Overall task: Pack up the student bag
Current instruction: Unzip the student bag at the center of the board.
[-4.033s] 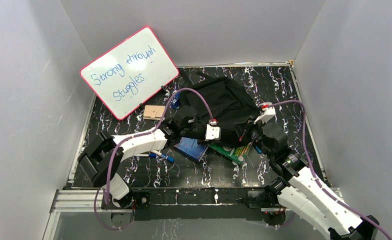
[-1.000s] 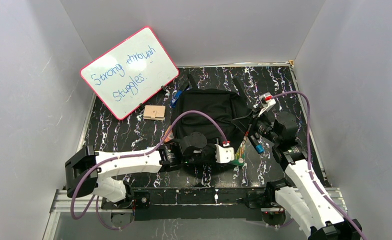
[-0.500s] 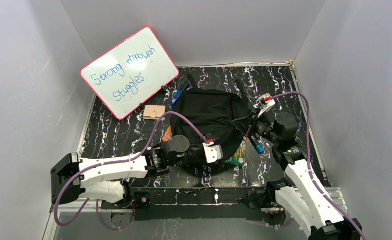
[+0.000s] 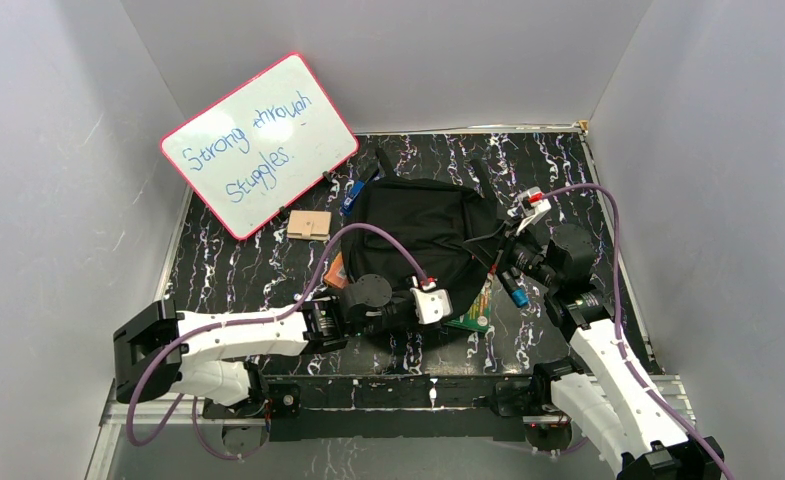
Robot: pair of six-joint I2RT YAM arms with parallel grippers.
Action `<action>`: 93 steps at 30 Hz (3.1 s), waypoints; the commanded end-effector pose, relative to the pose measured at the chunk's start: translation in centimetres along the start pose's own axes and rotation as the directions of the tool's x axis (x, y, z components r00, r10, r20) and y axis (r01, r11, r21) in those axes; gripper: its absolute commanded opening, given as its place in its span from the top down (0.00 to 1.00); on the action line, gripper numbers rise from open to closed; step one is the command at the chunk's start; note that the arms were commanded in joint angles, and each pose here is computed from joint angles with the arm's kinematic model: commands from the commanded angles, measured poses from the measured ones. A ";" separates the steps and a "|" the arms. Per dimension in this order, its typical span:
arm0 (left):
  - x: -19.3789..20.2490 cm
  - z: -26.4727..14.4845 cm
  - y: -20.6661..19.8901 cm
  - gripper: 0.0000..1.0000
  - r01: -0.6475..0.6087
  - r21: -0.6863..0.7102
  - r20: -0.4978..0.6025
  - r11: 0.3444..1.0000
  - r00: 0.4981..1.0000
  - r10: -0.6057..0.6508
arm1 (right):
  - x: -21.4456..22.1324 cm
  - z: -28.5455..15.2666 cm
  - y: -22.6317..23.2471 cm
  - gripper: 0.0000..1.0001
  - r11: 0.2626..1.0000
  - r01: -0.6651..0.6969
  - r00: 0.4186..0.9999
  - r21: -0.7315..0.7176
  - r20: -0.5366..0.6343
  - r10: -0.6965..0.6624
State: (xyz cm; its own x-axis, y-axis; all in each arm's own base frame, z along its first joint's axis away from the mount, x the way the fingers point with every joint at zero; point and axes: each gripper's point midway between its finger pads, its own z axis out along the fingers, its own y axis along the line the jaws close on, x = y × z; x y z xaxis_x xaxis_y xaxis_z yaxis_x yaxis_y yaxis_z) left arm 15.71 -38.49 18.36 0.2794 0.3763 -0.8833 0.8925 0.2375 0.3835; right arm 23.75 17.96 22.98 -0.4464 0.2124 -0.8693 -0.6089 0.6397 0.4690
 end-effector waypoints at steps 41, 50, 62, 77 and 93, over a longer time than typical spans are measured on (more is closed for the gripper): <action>3.0 -3.3 -1.9 1.00 0.034 0.068 -0.104 0.997 0.994 -0.026 | -1.9 0.1 -19.2 1.00 0.575 -0.038 0.998 0.817 0.064 -0.025; 2.3 -2.8 -1.4 0.57 0.064 0.041 -0.088 0.997 0.994 -0.060 | -5.0 1.9 -17.1 1.00 0.698 0.012 0.986 0.716 0.107 -0.127; -1.1 -4.7 3.3 0.17 0.239 -0.206 0.033 0.949 0.971 -0.238 | -10.7 3.3 -17.2 0.80 0.688 0.054 0.968 0.723 0.130 -0.213; 1.2 -8.0 12.3 0.08 0.546 -0.446 0.124 0.709 0.823 -0.555 | -5.6 -0.9 -11.4 0.21 0.683 -0.264 0.960 0.682 0.119 0.252; 2.9 -6.1 12.1 0.08 0.448 -0.369 -0.042 0.815 0.868 -0.496 | 8.8 -3.4 -5.4 0.25 0.501 -0.652 0.637 0.569 0.053 0.769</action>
State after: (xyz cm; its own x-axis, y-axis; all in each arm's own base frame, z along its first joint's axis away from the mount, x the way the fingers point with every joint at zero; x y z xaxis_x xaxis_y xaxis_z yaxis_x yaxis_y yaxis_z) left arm 25.21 -28.30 20.95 -0.2533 0.2247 -0.9409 0.6793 0.7338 -0.0077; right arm 21.45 12.52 13.11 -0.7175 0.6291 -0.2989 0.3313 0.6858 0.6480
